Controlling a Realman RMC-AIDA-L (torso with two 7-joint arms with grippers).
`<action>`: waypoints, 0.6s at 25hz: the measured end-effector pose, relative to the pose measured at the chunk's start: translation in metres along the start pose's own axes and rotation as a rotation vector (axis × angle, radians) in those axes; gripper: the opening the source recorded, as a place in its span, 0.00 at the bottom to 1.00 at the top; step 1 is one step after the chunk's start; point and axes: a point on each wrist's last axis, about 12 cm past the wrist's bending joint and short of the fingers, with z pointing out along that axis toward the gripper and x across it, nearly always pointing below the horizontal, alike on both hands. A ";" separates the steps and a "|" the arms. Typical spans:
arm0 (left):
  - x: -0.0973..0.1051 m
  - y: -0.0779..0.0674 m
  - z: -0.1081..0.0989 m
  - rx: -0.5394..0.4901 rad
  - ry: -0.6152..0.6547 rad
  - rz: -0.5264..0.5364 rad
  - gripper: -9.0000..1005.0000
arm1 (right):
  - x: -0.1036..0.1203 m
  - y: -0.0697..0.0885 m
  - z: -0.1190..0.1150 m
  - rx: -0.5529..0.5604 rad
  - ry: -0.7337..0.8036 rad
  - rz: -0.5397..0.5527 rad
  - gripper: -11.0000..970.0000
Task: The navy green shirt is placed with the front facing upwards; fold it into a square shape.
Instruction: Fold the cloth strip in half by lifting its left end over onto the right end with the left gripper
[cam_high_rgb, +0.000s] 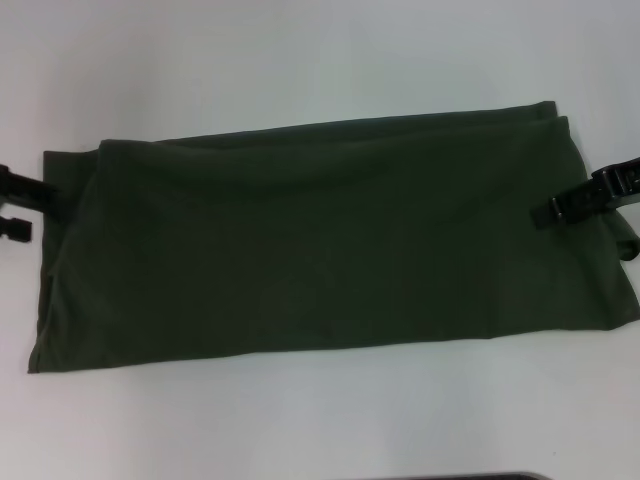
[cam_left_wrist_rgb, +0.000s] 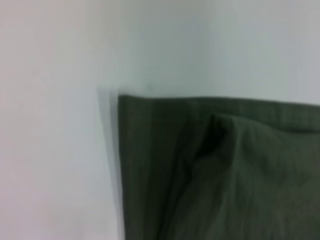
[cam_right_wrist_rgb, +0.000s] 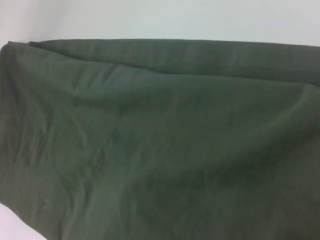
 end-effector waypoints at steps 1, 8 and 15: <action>0.000 0.003 -0.007 0.005 -0.011 -0.015 0.71 | 0.000 0.000 0.000 0.001 0.000 -0.002 0.71; 0.006 0.013 0.002 -0.033 0.017 -0.060 0.70 | 0.000 -0.001 0.000 0.006 -0.003 -0.002 0.71; 0.004 0.013 0.013 -0.085 0.035 -0.082 0.70 | -0.001 -0.001 0.000 0.010 -0.001 -0.004 0.71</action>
